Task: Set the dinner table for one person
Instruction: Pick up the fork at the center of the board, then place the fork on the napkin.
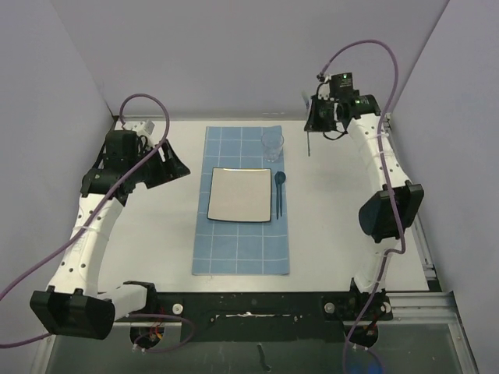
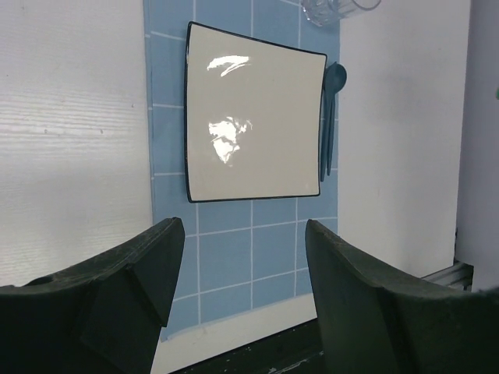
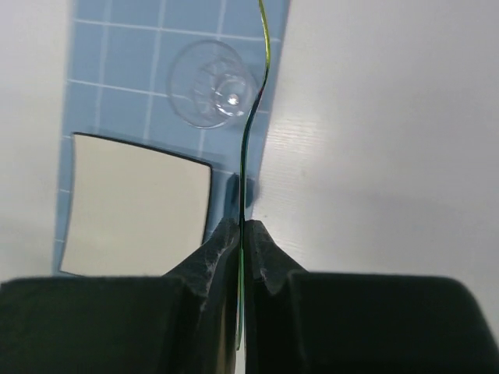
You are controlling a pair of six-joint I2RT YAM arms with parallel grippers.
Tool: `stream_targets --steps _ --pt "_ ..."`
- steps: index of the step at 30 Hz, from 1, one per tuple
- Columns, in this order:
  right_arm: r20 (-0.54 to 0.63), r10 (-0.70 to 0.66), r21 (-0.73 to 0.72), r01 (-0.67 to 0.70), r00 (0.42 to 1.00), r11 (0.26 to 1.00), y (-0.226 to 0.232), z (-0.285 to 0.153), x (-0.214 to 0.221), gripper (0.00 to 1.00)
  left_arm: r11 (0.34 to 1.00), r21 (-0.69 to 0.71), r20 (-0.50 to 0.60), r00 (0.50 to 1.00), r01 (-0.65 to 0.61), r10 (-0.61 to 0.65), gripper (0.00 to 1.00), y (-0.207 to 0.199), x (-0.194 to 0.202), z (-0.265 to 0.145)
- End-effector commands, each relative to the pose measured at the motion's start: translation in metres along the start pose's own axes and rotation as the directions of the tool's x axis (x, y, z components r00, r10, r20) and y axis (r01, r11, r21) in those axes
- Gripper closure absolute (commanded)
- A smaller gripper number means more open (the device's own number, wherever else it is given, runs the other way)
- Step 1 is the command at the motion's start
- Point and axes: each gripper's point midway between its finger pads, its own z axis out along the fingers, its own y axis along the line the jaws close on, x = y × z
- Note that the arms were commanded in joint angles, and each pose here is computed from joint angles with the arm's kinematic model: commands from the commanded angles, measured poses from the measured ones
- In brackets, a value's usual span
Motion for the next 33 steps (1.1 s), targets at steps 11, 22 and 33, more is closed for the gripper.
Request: stream_targets --steps 11,22,33 --pt "0.182 0.287 -0.858 0.010 0.941 0.513 0.198 -0.183 -0.018 1.00 0.998 0.066 0.088 0.996 0.002 -0.007 0.38 -0.013 0.009 -0.047" --pt "0.013 0.429 -0.993 -0.037 0.903 0.110 0.259 -0.156 0.036 1.00 0.998 0.060 0.094 0.996 0.002 -0.008 0.38 -0.013 0.013 -0.055" --pt "-0.096 0.286 -0.987 -0.128 0.953 0.095 0.356 -0.077 0.131 1.00 0.999 0.051 0.083 0.996 0.020 -0.024 0.38 -0.009 0.016 -0.051"
